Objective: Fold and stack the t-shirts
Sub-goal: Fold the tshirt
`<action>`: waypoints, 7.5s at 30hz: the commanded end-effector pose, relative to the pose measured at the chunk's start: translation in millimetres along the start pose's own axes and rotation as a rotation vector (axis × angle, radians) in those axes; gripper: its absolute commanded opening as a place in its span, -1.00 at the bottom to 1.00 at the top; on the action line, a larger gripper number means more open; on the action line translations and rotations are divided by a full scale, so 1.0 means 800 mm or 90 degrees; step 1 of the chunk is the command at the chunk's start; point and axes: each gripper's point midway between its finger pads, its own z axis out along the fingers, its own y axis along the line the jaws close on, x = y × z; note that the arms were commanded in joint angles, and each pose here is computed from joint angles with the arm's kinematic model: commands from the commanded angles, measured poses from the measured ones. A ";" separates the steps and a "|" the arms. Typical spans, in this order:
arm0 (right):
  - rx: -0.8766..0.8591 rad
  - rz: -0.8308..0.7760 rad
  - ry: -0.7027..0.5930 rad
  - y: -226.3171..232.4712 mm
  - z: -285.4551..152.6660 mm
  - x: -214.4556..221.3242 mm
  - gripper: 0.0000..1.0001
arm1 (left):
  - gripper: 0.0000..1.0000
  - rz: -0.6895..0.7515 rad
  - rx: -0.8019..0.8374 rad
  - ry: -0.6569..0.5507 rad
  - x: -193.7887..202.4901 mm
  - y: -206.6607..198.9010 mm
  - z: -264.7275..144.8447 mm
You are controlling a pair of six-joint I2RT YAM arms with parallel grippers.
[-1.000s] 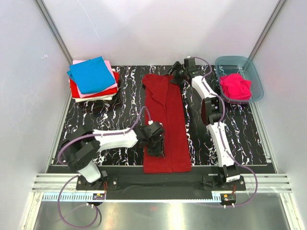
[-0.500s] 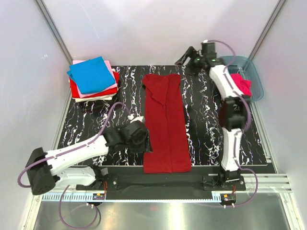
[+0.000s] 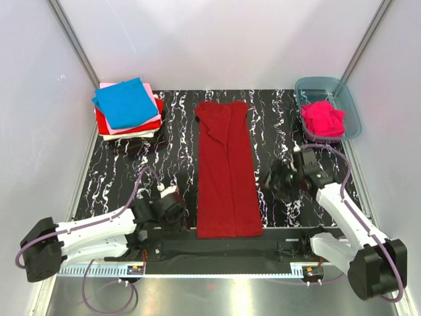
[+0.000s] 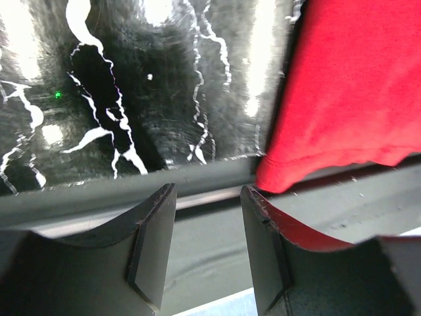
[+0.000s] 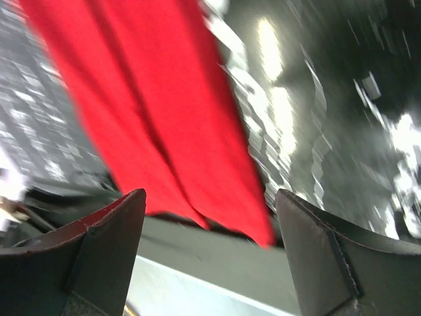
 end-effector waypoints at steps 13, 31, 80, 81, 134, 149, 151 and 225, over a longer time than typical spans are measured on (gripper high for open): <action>0.045 0.044 0.080 -0.054 0.013 0.100 0.71 | -0.02 0.017 0.034 -0.040 0.002 -0.059 0.020; 0.038 0.028 0.087 -0.055 0.019 0.105 0.72 | -0.09 0.028 0.097 -0.043 0.013 -0.083 0.034; 0.055 -0.090 0.152 -0.028 0.024 0.153 -1.00 | -1.00 -0.009 0.117 -0.093 -0.013 -0.094 -0.009; 0.039 -0.092 0.133 -0.012 0.020 0.142 -1.00 | -1.00 -0.003 0.107 -0.096 -0.015 -0.092 -0.013; 0.053 -0.067 0.104 0.076 0.167 -0.186 0.26 | -0.39 0.078 -0.027 -0.068 -0.385 -0.118 0.061; 0.028 -0.067 -0.005 0.092 0.069 -0.214 0.49 | 0.81 0.057 0.015 -0.188 -0.423 -0.120 -0.051; 0.031 -0.056 0.024 0.067 0.077 -0.176 0.49 | 0.76 0.060 0.030 -0.178 -0.384 -0.118 -0.039; 0.050 -0.063 0.142 -0.027 0.096 0.017 -1.00 | -1.00 0.014 0.090 -0.070 -0.152 -0.101 0.057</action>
